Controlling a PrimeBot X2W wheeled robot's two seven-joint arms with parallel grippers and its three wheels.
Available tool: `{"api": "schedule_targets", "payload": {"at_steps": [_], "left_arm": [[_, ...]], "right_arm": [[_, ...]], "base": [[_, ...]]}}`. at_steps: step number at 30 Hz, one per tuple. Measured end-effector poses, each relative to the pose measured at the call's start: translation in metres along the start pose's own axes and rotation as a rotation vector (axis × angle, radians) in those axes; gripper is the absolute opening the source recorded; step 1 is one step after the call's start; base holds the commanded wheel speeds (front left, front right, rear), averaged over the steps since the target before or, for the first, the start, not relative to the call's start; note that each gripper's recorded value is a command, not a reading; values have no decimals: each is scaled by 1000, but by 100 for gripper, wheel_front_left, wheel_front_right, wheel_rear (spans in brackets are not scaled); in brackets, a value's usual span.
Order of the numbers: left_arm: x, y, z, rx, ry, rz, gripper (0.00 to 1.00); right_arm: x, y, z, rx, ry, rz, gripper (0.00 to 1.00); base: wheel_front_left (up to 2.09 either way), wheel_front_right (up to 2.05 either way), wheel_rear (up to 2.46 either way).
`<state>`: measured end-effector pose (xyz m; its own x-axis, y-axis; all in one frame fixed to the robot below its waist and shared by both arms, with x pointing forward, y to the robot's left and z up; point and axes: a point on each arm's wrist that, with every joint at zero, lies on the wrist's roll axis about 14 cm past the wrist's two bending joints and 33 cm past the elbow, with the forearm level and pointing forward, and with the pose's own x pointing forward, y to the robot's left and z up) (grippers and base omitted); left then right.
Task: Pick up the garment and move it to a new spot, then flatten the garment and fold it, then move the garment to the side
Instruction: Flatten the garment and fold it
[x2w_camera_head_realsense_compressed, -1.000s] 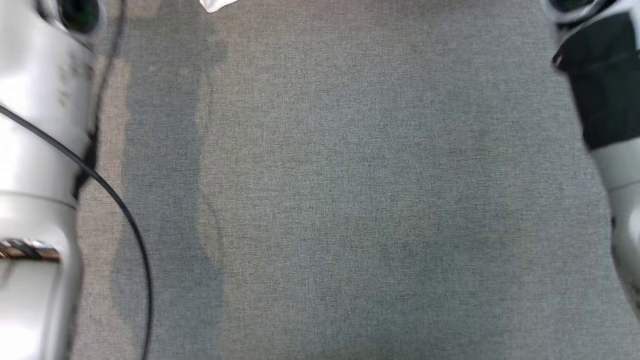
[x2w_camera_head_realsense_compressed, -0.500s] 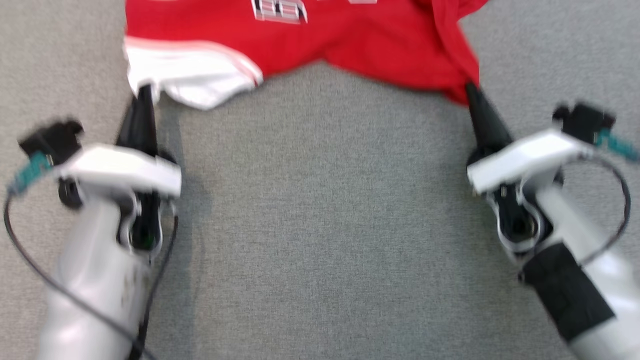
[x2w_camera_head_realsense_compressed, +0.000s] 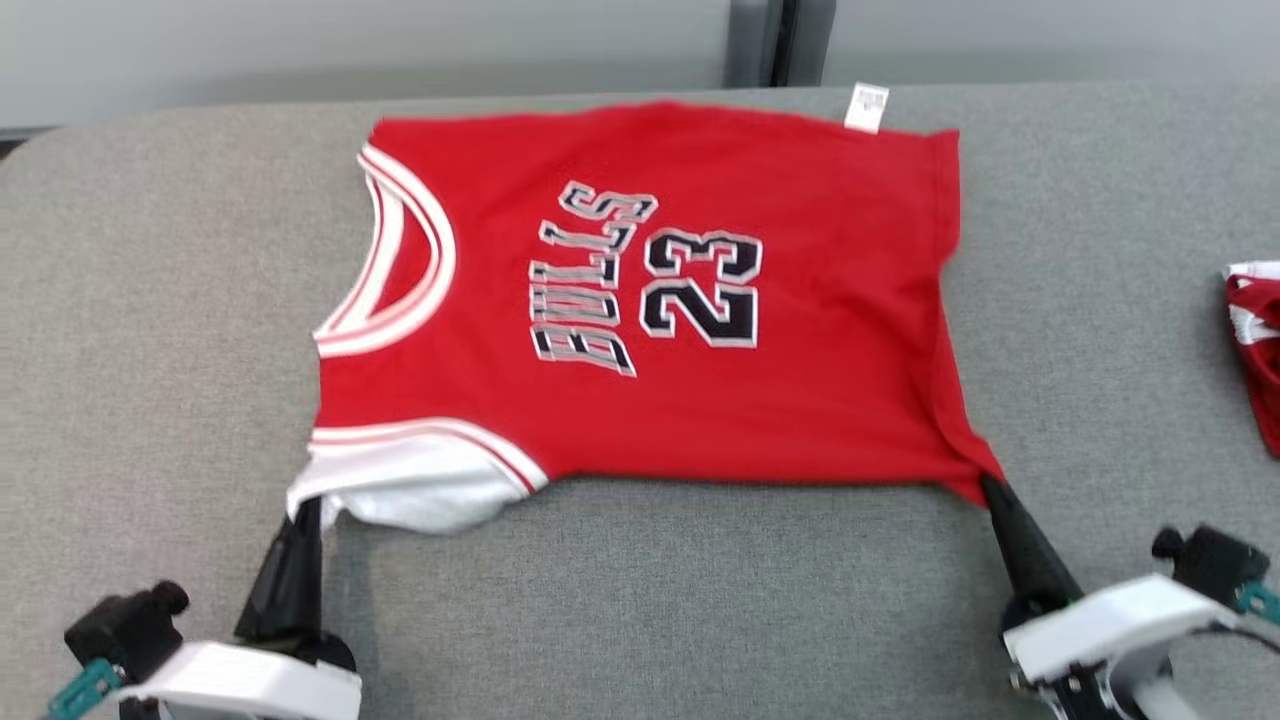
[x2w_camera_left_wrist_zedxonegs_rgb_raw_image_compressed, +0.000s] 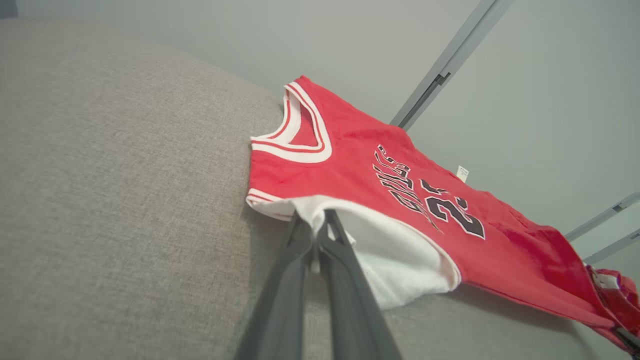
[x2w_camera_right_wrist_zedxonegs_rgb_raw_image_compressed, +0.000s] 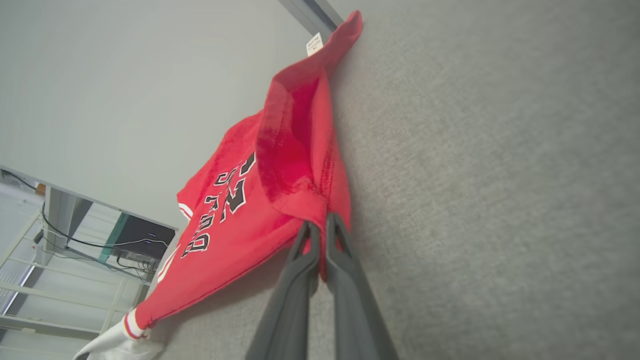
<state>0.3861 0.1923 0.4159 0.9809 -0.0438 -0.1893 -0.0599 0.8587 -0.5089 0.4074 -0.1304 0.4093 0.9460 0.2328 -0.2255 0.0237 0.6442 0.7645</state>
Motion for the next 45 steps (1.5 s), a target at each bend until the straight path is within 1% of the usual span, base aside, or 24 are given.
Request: {"api": "schedule_targets", "payload": {"at_steps": [3,8,14,16,19,22,28,30,37,41,45], "left_arm": [[-21,-6,-1,0,19,2,0],[-58,-3,-3,6,61,47,0],[-99,2,-1,2,93,108,0],[-110,2,4,-4,78,120,0],[-117,-2,15,-3,44,116,0],[-120,-4,19,-5,34,117,0],[-115,-6,20,5,44,109,0],[-106,-9,23,7,43,96,0],[-54,-30,43,41,26,-4,0],[-19,-40,51,66,30,-61,0],[12,-39,48,80,45,-72,0]], "right_arm": [[-23,-10,-6,-26,15,-24,0],[-53,-22,-13,-27,23,-62,0],[-89,-33,-29,-31,70,-97,0],[-100,-36,-32,-37,84,-109,0],[-110,-39,-33,-27,88,-120,0],[-110,-34,-30,-26,82,-109,0],[-108,-30,-29,4,86,-109,0],[-104,-26,-27,21,85,-103,0],[-68,-6,-13,141,64,-53,0],[-42,-3,2,144,56,-32,0],[-20,-6,7,122,65,-34,0]], "base": [[0,0,0],[0,0,0],[0,0,0],[0,0,0],[0,0,0],[0,0,0],[0,0,0],[0,0,0],[0,0,0],[0,0,0],[0,0,0]]}}
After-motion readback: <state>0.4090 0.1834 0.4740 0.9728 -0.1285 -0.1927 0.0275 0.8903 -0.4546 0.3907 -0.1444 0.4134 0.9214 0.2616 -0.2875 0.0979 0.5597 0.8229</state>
